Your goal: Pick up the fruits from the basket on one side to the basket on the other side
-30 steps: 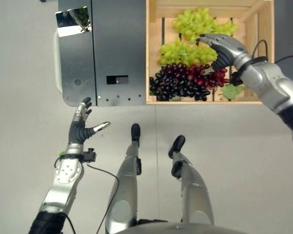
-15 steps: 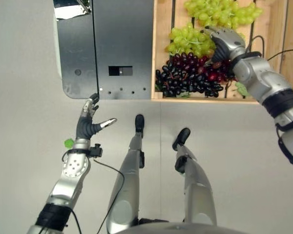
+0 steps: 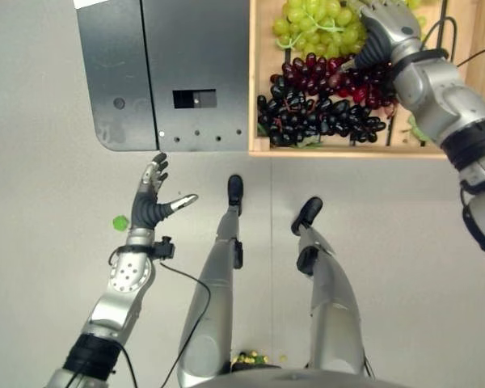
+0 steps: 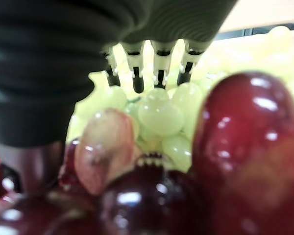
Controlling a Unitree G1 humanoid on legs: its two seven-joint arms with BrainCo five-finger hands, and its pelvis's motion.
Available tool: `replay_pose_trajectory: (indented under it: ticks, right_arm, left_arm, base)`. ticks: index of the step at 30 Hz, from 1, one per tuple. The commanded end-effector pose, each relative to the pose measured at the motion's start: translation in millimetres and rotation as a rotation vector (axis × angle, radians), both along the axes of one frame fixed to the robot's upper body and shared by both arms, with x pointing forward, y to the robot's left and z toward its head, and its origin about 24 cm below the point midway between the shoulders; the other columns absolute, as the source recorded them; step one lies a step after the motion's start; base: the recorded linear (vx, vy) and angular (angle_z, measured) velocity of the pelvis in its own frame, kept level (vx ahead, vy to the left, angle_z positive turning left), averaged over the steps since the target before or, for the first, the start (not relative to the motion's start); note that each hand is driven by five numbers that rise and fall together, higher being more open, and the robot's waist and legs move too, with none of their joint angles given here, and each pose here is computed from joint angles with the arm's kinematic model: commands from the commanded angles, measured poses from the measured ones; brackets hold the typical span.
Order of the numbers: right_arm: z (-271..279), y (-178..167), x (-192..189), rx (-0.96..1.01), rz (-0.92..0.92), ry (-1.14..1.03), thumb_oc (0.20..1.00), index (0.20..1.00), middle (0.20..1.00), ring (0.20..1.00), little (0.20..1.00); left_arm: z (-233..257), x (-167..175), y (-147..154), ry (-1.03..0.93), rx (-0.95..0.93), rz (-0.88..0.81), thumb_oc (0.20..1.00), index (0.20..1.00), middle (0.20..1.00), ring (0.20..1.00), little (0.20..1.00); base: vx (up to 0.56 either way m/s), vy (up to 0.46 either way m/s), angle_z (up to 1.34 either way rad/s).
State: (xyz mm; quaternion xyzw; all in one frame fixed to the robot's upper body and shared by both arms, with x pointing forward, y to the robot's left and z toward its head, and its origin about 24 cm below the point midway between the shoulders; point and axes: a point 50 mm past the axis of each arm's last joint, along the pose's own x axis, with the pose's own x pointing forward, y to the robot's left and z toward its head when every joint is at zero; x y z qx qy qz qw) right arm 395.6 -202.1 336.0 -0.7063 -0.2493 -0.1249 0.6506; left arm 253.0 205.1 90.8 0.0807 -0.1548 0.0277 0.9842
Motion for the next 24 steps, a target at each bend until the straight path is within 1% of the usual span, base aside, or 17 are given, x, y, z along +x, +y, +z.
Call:
replay_pose_trajectory:
  ticks: [1, 10, 18, 21, 22, 23, 24]
  right_arm:
    - [4, -10, 3, -0.127, -0.117, -0.014, 1.0, 1.0, 1.0, 1.0, 1.0]
    - [29, -12, -1, -0.101, -0.144, -0.087, 1.0, 1.0, 1.0, 1.0, 1.0]
    - [35, -9, -1, -0.091, -0.138, -0.102, 1.0, 1.0, 1.0, 1.0, 1.0]
    - [36, -14, -1, -0.039, -0.144, -0.099, 1.0, 1.0, 1.0, 1.0, 1.0]
    - [37, -18, -1, 0.037, -0.138, -0.098, 1.0, 1.0, 1.0, 1.0, 1.0]
    - [37, -18, -1, 0.038, -0.138, -0.098, 1.0, 1.0, 1.0, 1.0, 1.0]
    - [39, -19, -1, 0.082, -0.134, -0.102, 1.0, 1.0, 1.0, 1.0, 1.0]
  left_arm:
    - [25, -3, -7, -0.141, -0.024, -0.038, 1.0, 1.0, 1.0, 1.0, 1.0]
    - [28, -1, -7, -0.156, -0.043, -0.032, 1.0, 1.0, 1.0, 1.0, 1.0]
    - [28, -2, -7, -0.158, -0.046, -0.025, 1.0, 1.0, 1.0, 1.0, 1.0]
    - [28, -2, -7, -0.157, -0.053, -0.027, 1.0, 1.0, 1.0, 1.0, 1.0]
    - [28, -2, -7, -0.154, -0.054, -0.028, 1.0, 1.0, 1.0, 1.0, 1.0]
    - [28, -2, -7, -0.154, -0.053, -0.028, 1.0, 1.0, 1.0, 1.0, 1.0]
    - [28, -2, -6, -0.152, -0.056, -0.026, 1.0, 1.0, 1.0, 1.0, 1.0]
  base:
    - [0.0, 0.0, 0.0]
    - [0.0, 0.0, 0.0]
    - [0.0, 0.0, 0.0]
    - [0.0, 0.0, 0.0]
    - [0.0, 0.0, 0.0]
    - [0.0, 0.0, 0.0]
    - [0.0, 0.0, 0.0]
